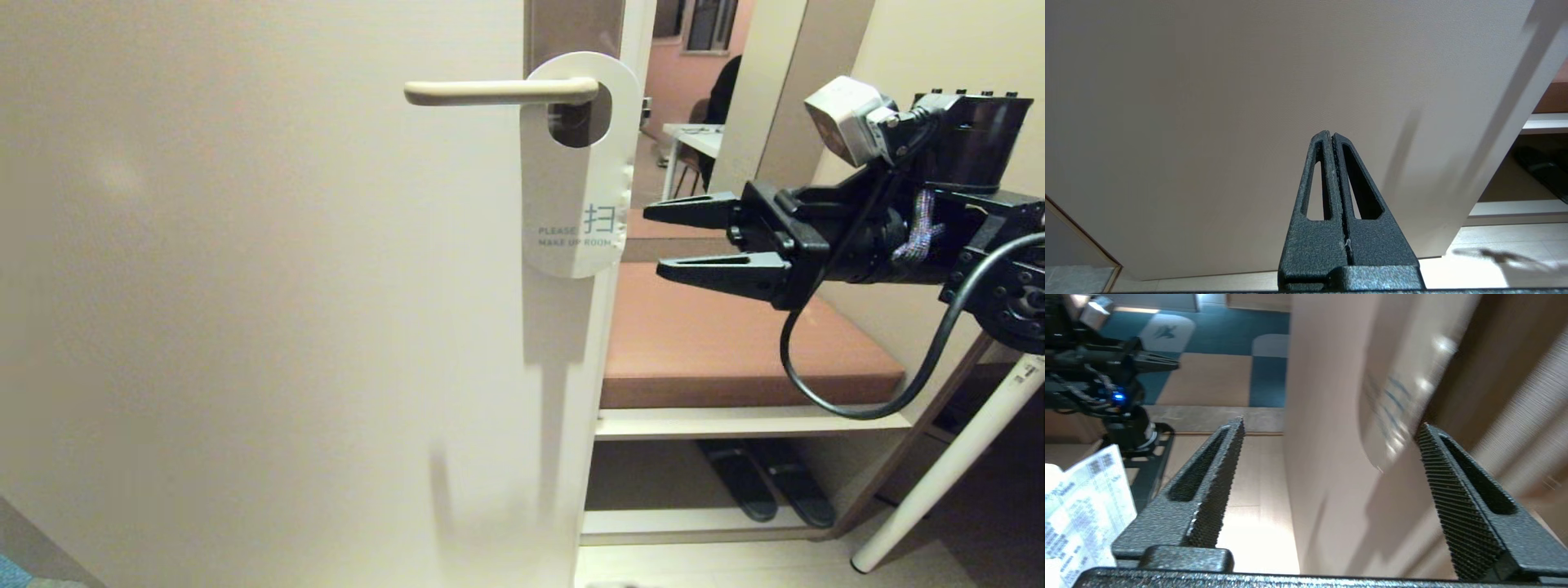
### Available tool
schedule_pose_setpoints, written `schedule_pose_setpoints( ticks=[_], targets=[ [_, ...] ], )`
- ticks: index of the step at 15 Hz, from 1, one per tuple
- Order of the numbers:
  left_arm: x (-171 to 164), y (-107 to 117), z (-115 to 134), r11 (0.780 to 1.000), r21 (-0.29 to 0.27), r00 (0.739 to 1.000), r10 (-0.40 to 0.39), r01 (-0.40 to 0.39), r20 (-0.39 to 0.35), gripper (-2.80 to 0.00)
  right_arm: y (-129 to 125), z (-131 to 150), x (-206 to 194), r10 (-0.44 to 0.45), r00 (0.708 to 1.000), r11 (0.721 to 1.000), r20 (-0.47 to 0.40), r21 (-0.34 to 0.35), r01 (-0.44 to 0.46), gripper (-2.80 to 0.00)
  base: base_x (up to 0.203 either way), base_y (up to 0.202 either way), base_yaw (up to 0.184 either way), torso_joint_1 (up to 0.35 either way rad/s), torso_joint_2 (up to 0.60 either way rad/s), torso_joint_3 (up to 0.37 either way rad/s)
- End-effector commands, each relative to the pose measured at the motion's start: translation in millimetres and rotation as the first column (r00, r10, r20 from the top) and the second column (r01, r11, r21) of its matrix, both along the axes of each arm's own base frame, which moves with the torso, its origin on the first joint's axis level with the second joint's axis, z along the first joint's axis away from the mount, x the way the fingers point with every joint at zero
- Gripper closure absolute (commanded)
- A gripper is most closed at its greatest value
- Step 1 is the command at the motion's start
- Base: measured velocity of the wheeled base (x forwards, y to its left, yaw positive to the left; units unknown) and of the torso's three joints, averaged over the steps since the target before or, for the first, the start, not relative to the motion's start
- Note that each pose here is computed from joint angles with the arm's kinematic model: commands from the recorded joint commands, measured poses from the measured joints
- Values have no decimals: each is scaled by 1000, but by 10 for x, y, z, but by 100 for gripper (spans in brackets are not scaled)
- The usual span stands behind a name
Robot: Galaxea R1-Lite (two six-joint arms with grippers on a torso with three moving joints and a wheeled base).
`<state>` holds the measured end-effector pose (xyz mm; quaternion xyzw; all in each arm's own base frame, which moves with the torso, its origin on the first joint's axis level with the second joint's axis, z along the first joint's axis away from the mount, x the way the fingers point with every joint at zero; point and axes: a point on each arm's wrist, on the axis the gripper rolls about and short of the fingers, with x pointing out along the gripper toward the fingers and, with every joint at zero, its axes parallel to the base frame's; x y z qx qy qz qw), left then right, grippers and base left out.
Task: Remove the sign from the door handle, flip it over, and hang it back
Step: Take down the sign
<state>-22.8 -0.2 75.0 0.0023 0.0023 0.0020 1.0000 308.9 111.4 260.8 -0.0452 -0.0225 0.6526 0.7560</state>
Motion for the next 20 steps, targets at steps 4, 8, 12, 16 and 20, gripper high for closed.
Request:
schedule_pose_setpoints(
  ticks=[4,8,12,16,20],
  targets=[
    [0,0,0,1000,0,1000,1,-1,0,0,254,24,33,75,997,997,21,6,-75,-280,0,0,0,0,0,0],
    [0,0,0,1000,0,1000,1,-1,0,0,309,78,105,82,995,996,48,13,-83,-280,0,0,0,0,0,0],
    [0,0,0,1000,0,1000,1,-1,0,0,271,126,42,78,995,997,56,16,-79,-280,0,0,0,0,0,0],
    [0,0,0,1000,0,1000,1,-1,0,0,202,133,-113,73,996,997,47,14,-74,-280,0,0,0,0,0,0],
    [0,0,0,1000,0,1000,1,-1,0,0,150,143,-216,66,997,998,47,13,-67,-280,0,0,0,0,0,0]
  ],
)
